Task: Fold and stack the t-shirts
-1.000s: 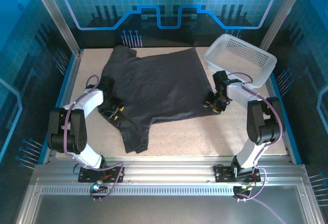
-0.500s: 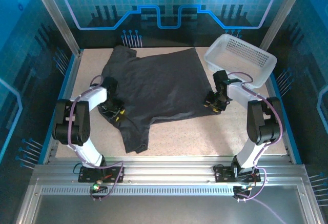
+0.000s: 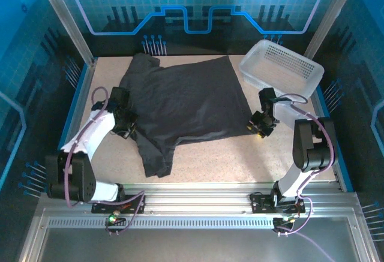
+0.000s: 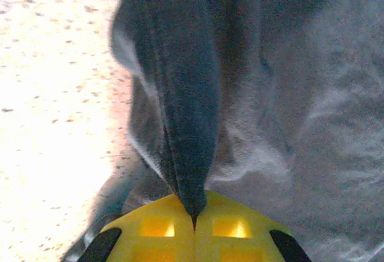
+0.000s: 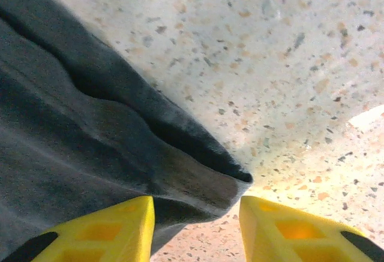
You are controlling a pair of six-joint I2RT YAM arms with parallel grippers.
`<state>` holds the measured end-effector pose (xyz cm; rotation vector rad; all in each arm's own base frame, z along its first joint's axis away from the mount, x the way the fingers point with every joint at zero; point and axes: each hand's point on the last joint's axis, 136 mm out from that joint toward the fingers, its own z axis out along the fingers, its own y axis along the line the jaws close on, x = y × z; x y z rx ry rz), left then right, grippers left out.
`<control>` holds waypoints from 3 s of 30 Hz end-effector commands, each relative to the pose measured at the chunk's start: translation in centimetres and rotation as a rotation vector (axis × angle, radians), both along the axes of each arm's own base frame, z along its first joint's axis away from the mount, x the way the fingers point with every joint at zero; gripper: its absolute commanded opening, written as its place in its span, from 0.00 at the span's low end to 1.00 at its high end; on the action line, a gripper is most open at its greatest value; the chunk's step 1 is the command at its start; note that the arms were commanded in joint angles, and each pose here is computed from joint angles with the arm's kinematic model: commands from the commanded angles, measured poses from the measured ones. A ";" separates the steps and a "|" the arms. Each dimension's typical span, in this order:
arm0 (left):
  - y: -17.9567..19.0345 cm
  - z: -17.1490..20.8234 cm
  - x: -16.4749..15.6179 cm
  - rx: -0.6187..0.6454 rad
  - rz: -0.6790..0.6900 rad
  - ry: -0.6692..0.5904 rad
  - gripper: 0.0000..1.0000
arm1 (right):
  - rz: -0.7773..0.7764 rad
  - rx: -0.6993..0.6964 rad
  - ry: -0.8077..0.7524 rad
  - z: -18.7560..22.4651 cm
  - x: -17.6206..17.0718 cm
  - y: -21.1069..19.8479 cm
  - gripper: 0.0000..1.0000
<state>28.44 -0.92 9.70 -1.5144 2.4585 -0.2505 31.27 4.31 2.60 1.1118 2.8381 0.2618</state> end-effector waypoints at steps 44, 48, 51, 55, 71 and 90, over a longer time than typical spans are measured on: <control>6.3 -7.3 -3.6 -0.077 0.065 -0.062 0.35 | 0.044 0.025 0.005 1.3 -0.4 -0.6 0.43; 7.3 -6.9 -4.0 -0.022 0.093 -0.044 0.00 | -0.015 0.039 -0.019 1.6 -0.5 -1.1 0.43; 8.0 -5.8 -3.9 0.017 0.103 -0.060 0.00 | -0.019 0.038 -0.017 1.5 -0.6 -1.2 0.41; 9.2 -5.1 -4.2 0.077 0.115 -0.024 0.00 | 0.018 0.023 -0.057 2.1 0.4 -1.3 0.37; 9.8 -4.8 -3.5 0.054 0.151 -0.022 0.00 | 0.091 0.130 -0.022 2.0 -3.2 2.6 0.46; 9.4 -3.6 -1.5 -0.002 0.180 -0.091 0.00 | -0.108 0.110 0.165 -2.5 -1.3 4.5 0.36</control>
